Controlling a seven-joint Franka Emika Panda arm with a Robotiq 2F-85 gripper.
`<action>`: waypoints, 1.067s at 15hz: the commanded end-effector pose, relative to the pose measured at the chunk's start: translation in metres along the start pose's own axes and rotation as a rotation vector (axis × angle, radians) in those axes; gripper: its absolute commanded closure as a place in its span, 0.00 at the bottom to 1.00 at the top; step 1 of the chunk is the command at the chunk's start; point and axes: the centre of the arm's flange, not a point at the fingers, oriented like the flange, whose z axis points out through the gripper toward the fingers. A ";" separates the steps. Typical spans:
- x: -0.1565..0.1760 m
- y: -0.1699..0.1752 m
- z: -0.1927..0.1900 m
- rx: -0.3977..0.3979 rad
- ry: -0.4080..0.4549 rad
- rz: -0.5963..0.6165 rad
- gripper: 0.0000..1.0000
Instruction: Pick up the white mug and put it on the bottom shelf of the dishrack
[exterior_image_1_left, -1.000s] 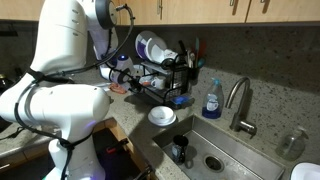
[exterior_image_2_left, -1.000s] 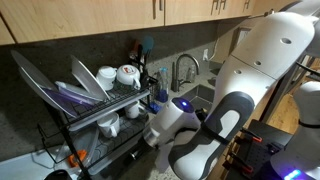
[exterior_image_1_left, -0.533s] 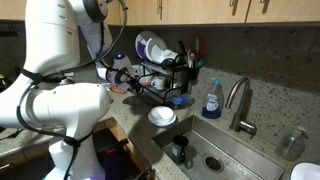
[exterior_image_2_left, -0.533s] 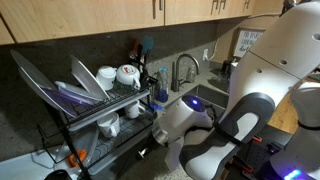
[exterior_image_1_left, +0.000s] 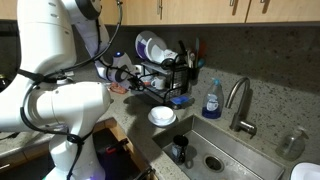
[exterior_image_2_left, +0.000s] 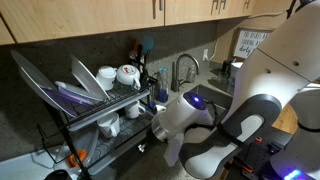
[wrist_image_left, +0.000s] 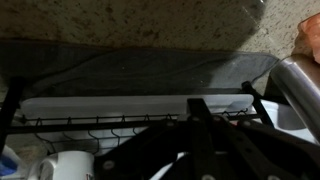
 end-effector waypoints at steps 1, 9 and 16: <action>0.010 -0.009 0.006 0.013 0.020 0.010 0.99; 0.034 -0.019 0.036 -0.007 0.113 0.008 1.00; 0.059 -0.020 0.058 -0.042 0.194 0.008 1.00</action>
